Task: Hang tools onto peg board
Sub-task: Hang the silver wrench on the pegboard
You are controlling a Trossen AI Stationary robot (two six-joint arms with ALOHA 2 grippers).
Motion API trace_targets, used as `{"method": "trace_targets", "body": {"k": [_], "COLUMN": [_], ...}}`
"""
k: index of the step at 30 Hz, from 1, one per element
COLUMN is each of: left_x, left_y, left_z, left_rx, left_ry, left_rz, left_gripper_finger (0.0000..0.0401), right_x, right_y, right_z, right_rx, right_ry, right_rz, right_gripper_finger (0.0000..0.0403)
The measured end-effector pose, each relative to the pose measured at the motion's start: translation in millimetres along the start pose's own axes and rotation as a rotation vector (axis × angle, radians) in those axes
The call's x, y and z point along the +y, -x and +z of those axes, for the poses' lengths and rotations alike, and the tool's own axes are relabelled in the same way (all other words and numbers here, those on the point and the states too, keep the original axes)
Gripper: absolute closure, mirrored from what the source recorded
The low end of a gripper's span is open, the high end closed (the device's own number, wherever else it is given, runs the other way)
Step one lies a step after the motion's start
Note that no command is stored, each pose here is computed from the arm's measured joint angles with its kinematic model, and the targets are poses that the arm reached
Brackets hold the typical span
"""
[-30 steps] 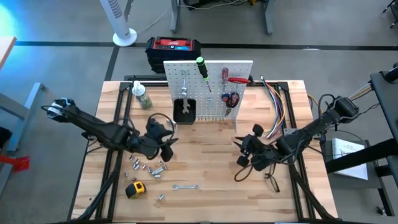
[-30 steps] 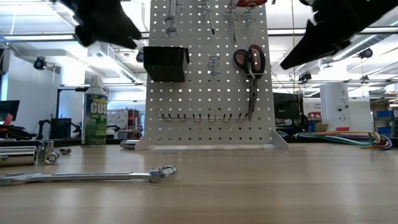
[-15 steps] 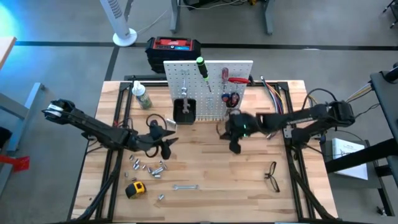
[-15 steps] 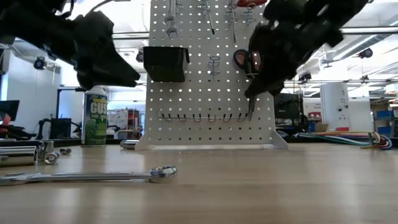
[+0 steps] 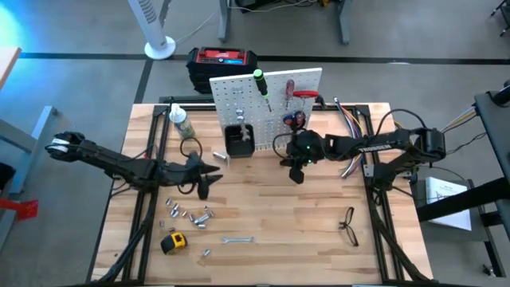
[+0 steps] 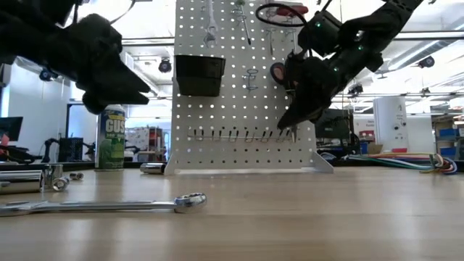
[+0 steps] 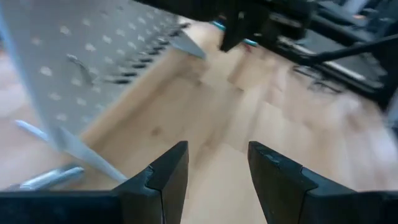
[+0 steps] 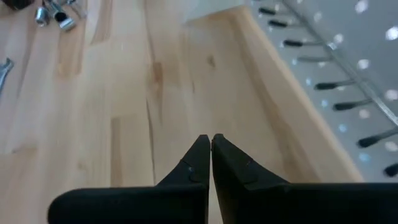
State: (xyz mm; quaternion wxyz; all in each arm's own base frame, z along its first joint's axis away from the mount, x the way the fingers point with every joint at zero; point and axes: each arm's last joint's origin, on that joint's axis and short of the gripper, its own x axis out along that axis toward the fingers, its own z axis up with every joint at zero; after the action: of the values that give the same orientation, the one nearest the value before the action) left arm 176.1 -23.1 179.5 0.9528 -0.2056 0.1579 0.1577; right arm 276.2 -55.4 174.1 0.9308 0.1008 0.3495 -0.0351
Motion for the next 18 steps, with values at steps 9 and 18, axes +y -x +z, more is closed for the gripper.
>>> {"method": "trace_targets", "body": {"k": [9, 18], "left_x": [-0.5, 4.0], "left_y": [0.9, 2.3], "left_z": [-1.1, -13.7], "left_rx": [0.032, 0.156], "left_ry": [0.02, -0.039], "left_rz": [-0.034, 0.006], "left_gripper_finger": [0.0244, 0.0244], "right_x": [8.9, 49.5], "right_y": [2.6, -9.6], "right_z": [0.7, 1.7], "right_rx": [-0.001, -0.071], "right_ry": [0.048, 0.05], "right_rz": [0.067, 0.144], "right_gripper_finger": [0.04, 0.04]}}
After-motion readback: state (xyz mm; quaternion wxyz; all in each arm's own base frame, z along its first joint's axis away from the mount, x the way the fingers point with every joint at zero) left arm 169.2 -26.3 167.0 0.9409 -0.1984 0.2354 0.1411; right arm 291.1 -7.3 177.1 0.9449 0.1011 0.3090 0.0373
